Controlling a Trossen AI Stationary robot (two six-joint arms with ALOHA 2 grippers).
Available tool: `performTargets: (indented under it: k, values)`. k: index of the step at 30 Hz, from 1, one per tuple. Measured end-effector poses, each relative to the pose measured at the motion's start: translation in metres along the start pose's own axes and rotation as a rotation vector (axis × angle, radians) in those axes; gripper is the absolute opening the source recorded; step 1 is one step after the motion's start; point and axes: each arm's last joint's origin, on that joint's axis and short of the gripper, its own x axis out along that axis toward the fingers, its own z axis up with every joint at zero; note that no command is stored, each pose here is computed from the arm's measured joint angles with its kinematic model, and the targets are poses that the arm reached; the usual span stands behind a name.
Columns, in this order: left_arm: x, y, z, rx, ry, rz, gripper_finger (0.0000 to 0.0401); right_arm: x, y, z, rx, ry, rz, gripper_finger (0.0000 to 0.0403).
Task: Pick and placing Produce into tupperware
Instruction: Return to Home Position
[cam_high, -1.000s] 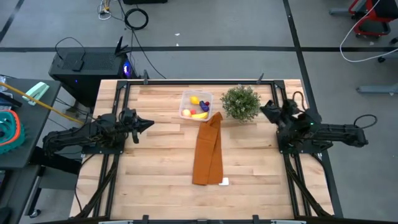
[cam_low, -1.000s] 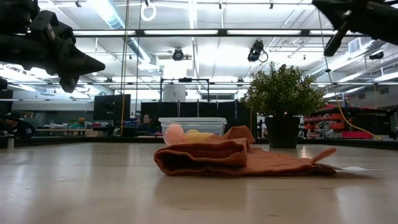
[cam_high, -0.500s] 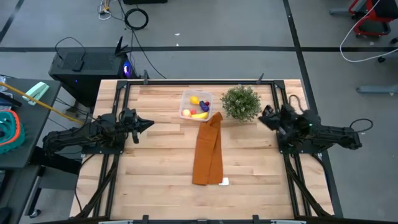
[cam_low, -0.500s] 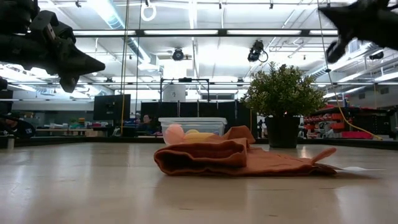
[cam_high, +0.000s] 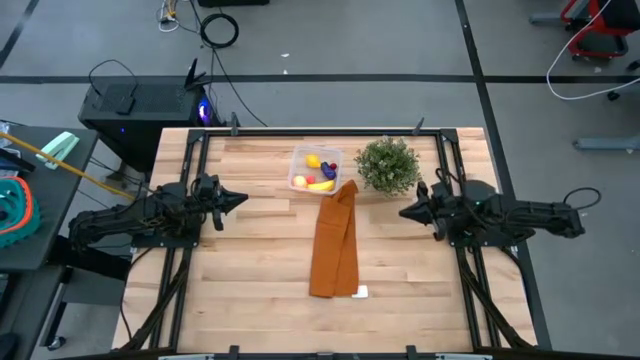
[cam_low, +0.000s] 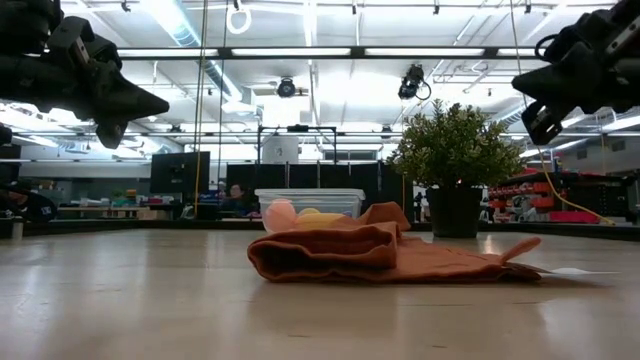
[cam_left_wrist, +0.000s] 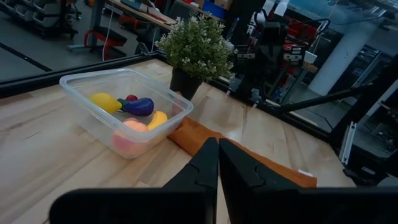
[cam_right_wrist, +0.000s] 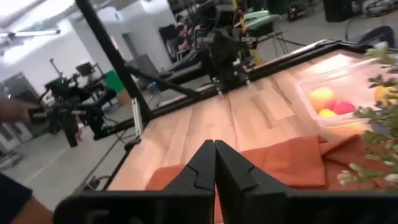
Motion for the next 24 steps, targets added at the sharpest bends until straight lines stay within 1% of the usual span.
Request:
performTargets:
  k: [2,6,10,15,21,24]
  values:
    - [0.0,0.0,-0.0001,0.0,0.0,0.0,0.0022,0.0013,-0.0003,-0.0012,-0.024,0.017,0.001,0.0004]
    - [0.0,0.0,0.0,0.002,0.0,0.0,0.0017,0.0029,-0.0011,-0.0026,-0.128,0.038,-0.004,0.0003]
    - [0.0,0.0,0.0,0.068,0.0,0.0,0.0009,0.0029,-0.0003,0.0017,-0.177,-0.01,-0.016,0.0002]
    - [0.0,0.0,0.0,0.146,0.0,-0.001,0.0008,0.0026,-0.003,0.0037,-0.194,-0.048,-0.119,0.0002]
    - [0.0,0.0,0.0,0.155,-0.001,-0.001,0.0029,0.0025,-0.0035,0.0036,-0.194,-0.051,-0.135,0.0016]
    - [0.0,0.0,0.0,0.158,0.0,-0.001,0.0037,0.0025,-0.0043,0.0021,-0.253,-0.031,-0.149,0.0026]
